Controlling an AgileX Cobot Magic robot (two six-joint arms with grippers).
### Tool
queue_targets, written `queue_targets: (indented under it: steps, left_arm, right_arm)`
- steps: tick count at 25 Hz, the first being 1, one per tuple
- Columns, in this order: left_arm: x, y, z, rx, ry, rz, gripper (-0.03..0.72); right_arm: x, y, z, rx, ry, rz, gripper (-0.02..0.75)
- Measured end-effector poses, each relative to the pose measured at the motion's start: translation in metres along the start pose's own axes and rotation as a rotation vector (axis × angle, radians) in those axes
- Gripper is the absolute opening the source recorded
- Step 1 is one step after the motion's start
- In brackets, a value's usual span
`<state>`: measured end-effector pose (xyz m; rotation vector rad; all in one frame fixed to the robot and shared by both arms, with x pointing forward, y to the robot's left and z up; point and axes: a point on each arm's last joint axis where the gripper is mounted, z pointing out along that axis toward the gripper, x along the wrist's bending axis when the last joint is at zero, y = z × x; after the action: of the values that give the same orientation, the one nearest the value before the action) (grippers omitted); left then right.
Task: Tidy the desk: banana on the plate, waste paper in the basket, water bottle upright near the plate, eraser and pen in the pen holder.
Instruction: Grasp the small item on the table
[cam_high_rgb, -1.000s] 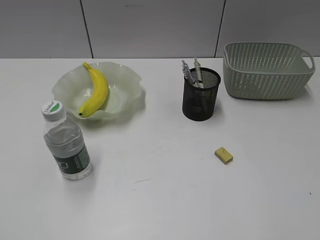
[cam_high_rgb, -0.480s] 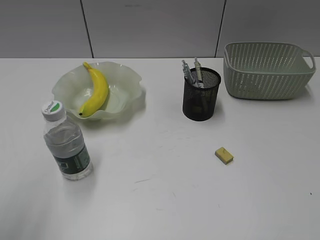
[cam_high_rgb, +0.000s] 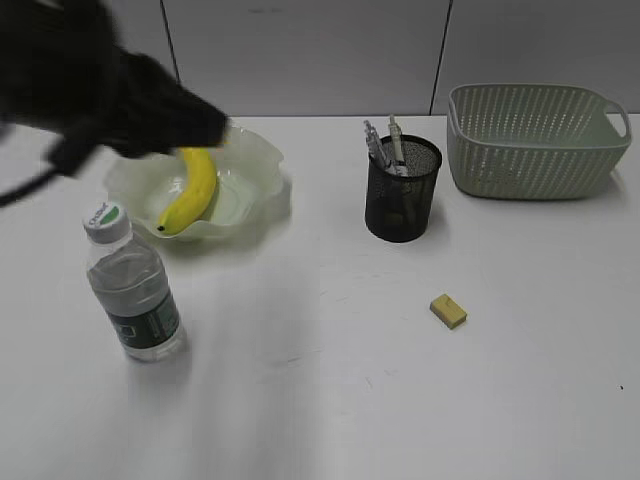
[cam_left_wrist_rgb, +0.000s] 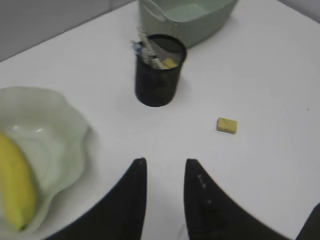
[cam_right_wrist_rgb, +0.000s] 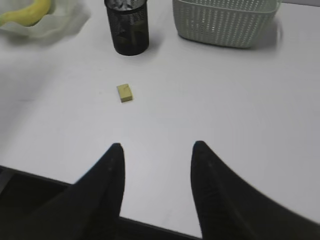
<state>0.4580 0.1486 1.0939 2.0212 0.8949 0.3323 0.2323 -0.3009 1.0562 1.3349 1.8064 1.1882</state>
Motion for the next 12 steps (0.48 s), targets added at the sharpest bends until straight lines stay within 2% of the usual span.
queue_targets:
  steps: [3, 7, 9, 12]
  left_arm:
    - [-0.04, 0.011, 0.066, 0.128, -0.057, 0.085, 0.211]
    - [-0.084, 0.008, 0.152, 0.304, -0.106, 0.172, 0.375]
    - [-0.098, 0.006, 0.188, 0.354, -0.118, 0.22, 0.432]
    - [-0.106, 0.0, 0.233, 0.433, -0.125, 0.255, 0.461]
  right_arm:
    - [0.001, 0.0, 0.0, -0.003, -0.039, 0.031, 0.344]
    - [0.002, 0.0, 0.0, -0.003, -0.042, 0.037, 0.331]
    - [0.002, 0.0, 0.0, -0.003, -0.042, 0.037, 0.33]
    - [0.002, 0.0, 0.0, -0.003, -0.041, 0.039, 0.33]
